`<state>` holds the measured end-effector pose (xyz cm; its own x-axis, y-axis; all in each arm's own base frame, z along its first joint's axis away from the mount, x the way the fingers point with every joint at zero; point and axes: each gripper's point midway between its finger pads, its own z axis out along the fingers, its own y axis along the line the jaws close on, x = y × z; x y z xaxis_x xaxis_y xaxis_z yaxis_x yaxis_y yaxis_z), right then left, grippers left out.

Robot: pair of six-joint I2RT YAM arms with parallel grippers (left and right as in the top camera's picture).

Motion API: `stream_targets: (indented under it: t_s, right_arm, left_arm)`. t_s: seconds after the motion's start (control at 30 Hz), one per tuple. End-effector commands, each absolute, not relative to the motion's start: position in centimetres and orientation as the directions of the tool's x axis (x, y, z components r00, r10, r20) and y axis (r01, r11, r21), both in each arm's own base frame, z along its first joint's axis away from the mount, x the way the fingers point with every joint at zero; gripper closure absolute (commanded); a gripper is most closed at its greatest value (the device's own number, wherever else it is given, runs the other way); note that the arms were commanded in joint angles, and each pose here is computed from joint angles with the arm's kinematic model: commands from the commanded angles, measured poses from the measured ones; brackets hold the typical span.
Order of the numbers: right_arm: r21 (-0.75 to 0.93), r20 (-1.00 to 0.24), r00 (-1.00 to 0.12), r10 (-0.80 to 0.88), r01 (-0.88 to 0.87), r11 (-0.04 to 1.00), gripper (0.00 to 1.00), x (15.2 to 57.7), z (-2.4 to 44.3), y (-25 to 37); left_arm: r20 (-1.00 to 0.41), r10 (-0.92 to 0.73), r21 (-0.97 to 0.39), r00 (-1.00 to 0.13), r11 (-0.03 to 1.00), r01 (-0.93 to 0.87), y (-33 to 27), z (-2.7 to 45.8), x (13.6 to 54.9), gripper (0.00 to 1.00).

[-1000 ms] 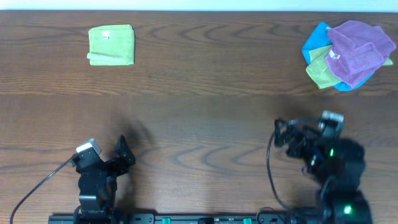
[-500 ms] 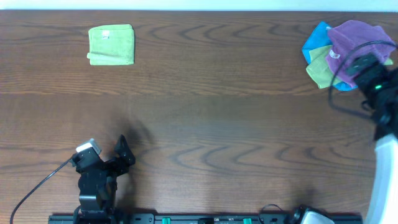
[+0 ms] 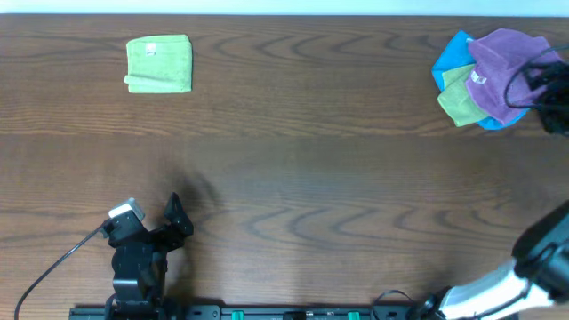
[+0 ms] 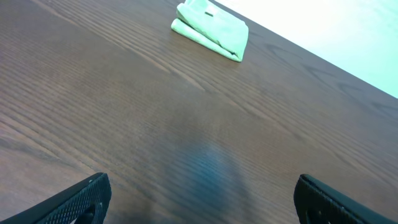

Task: Fold the cloth
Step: 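Reach the right gripper to the purple cloth on the pile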

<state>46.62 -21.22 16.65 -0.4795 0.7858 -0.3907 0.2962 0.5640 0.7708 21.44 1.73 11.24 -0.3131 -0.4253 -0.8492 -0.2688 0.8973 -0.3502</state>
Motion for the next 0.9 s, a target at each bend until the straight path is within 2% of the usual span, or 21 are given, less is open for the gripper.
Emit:
stream_targets:
  t_s: [0.0, 0.17, 0.47, 0.53, 0.87]
  right_arm:
    - [0.815, -0.44, -0.563, 0.7, 0.078, 0.574, 0.01, 48.6, 19.3, -18.8]
    - [0.763, -0.534, -0.551, 0.641, 0.013, 0.647, 0.01, 51.1, 19.8, -19.3]
    - [0.641, -0.543, -0.513, 0.665, 0.259, 0.723, 0.01, 53.0, 13.7, -22.1]
    - [0.575, -0.588, -0.504, 0.633, 0.29, 0.765, 0.01, 53.8, 12.8, -22.6]
    - [0.501, -0.674, -0.453, 0.584, 0.301, 0.812, 0.01, 56.4, 11.6, -22.9]
  left_arm:
    - [-0.844, -0.432, -0.346, -0.317, 0.891, -0.294, 2.1, 10.4, 21.3, 0.05]
    - [-0.844, -0.432, -0.346, -0.317, 0.891, -0.294, 2.1, 10.4, 21.3, 0.05]
    - [-0.844, -0.432, -0.346, -0.317, 0.891, -0.294, 2.1, 10.4, 21.3, 0.05]
    - [-0.844, -0.432, -0.346, -0.317, 0.891, -0.294, 2.1, 10.4, 21.3, 0.05]
    - [-0.844, -0.432, -0.346, -0.317, 0.891, -0.294, 2.1, 10.4, 21.3, 0.05]
